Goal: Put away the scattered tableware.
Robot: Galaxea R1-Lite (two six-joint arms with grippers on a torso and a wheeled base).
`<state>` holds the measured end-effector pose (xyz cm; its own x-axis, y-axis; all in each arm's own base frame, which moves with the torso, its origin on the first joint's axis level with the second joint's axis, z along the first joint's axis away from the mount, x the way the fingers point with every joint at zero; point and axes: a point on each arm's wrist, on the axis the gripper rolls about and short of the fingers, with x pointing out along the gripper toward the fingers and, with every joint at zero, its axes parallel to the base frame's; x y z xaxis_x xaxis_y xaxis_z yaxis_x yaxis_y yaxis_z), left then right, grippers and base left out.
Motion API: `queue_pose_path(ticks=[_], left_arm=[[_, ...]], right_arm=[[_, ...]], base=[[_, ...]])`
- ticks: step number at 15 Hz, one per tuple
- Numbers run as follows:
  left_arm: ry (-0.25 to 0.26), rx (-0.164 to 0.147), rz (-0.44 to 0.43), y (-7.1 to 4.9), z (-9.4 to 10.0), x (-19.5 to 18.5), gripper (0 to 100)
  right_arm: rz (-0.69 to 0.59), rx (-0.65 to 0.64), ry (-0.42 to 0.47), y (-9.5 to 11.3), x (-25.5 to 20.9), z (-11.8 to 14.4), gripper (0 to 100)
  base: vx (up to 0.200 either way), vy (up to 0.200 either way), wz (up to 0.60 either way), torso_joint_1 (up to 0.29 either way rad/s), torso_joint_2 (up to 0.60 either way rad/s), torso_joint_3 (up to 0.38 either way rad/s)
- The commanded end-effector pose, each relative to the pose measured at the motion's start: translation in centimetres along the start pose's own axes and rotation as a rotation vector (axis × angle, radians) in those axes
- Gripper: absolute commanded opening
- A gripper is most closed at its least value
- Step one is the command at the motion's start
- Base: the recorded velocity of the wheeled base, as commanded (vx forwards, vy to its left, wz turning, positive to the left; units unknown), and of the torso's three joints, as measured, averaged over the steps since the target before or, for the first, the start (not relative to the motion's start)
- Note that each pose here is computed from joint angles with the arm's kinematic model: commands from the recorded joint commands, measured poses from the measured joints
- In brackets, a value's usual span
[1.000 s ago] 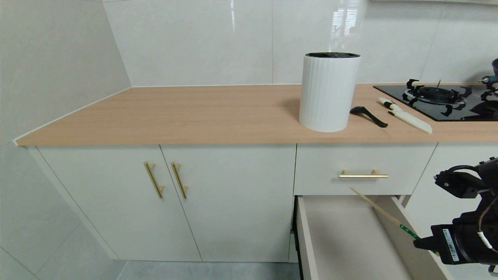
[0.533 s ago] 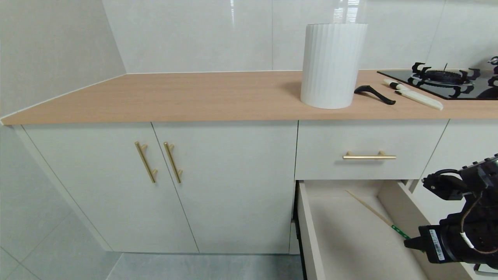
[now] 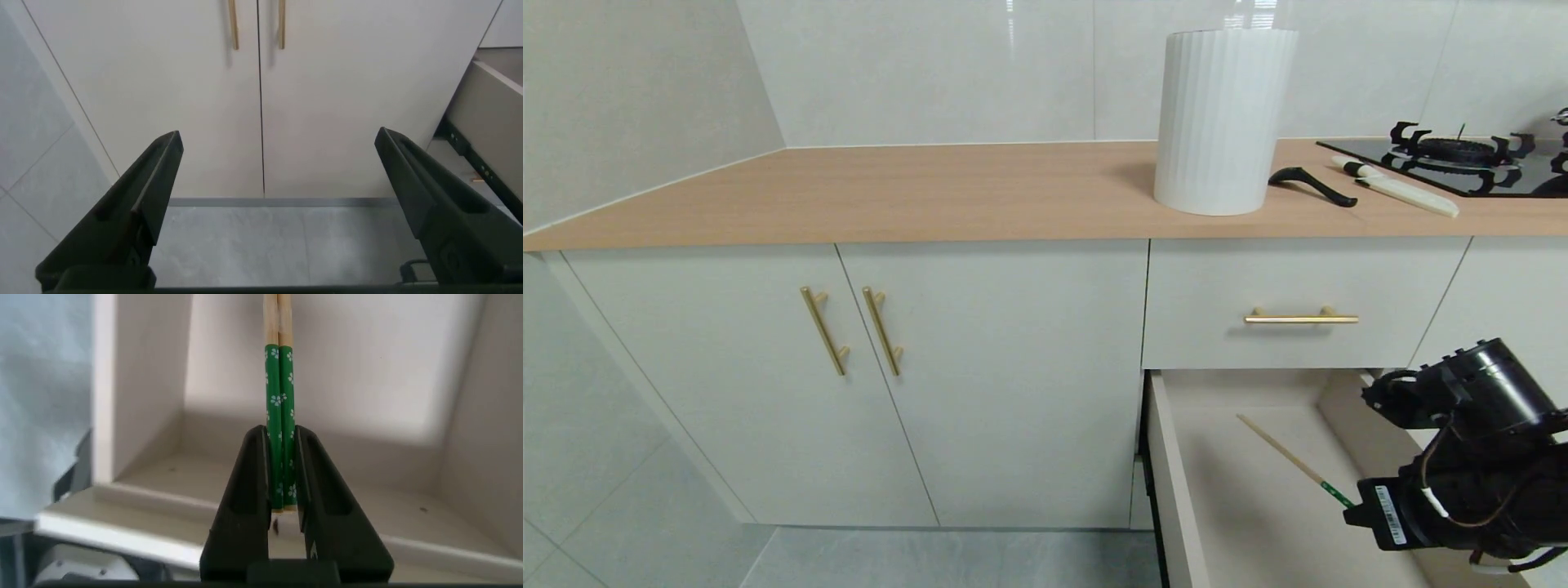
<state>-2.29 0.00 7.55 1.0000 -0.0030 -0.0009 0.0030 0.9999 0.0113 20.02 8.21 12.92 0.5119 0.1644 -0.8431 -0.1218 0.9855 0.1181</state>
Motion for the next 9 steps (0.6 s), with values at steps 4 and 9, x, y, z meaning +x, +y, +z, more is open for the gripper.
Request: queue_pose_path(ticks=[4,9], left_arm=[[0.001,-0.001,0.000,0.0,0.0,0.0,100],[0.001,-0.001,0.000,0.0,0.0,0.0,100]], right_arm=[[-0.070,-0.049,0.044,2.2,12.6,1.1,0],[-0.109,-0.079,0.102,3.3,17.7,0.4,0]], base=[[0.000,0.000,0.00,0.000,0.00,0.000],[0.000,0.000,0.00,0.000,0.00,0.000]])
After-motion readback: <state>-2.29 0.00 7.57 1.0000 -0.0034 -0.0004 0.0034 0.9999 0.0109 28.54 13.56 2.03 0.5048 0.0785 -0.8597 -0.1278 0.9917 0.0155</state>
